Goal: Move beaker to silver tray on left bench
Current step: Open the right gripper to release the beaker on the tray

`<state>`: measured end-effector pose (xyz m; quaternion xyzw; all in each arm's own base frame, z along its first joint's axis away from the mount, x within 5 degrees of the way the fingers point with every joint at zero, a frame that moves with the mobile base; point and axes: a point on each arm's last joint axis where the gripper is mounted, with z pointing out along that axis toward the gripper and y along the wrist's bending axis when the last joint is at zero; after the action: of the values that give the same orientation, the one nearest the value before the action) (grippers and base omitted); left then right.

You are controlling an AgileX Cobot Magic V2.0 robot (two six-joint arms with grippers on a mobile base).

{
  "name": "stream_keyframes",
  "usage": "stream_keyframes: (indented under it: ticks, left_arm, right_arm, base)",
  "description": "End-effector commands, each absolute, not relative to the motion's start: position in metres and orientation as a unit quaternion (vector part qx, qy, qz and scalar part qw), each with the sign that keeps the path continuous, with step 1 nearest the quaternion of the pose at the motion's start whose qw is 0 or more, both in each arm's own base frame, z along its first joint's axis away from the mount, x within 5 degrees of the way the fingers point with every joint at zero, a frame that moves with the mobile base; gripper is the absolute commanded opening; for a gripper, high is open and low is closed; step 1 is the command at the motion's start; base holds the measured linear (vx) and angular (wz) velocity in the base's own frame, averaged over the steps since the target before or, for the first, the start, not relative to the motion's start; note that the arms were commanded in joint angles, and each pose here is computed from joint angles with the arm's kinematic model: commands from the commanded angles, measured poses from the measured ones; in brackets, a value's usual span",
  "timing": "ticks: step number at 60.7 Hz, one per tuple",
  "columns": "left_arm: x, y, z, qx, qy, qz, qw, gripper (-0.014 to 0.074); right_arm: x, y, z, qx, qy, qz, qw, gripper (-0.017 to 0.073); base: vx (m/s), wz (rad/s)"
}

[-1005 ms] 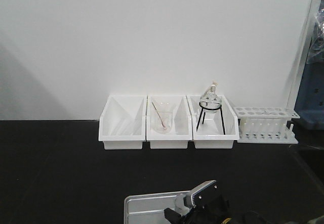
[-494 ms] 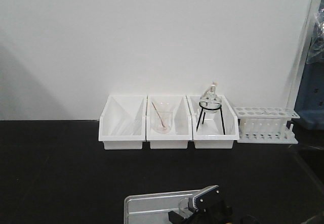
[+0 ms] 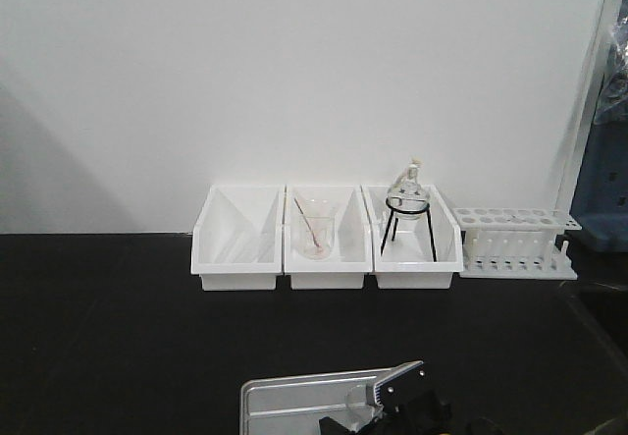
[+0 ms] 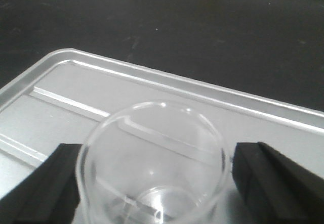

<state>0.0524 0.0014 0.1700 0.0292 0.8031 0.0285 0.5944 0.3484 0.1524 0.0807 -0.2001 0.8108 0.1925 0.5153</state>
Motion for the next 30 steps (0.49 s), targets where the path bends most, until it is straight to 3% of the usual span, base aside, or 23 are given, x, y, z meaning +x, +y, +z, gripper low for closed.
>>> stream_keyframes:
  ticks: [1, 19, 24, 30]
  left_arm:
    - [0.054, 0.001, 0.170, 0.031, 0.784, 0.025, 0.620, 0.0001]
    - [0.054, 0.001, 0.170, 0.031, 0.784, 0.025, 0.620, 0.0001]
    - [0.054, 0.001, 0.170, 0.031, 0.784, 0.025, 0.620, 0.0001]
    - [0.054, 0.001, 0.170, 0.031, 0.784, 0.025, 0.620, 0.0001]
  right_arm:
    - [0.356, 0.155, 0.128, -0.192, 0.757, 0.209, 0.588, 0.0682]
    - [0.345, 0.148, 0.209, -0.191, 0.724, 0.195, 0.634, 0.0619]
    - [0.335, 0.141, 0.241, -0.180, 0.724, 0.189, 0.639, 0.0547]
    - [0.314, 0.128, 0.281, -0.155, 0.744, 0.175, 0.627, 0.0364]
  base:
    - [0.00, 0.00]
    - [0.00, 0.00]
    - [0.00, 0.00]
    - [0.00, 0.00]
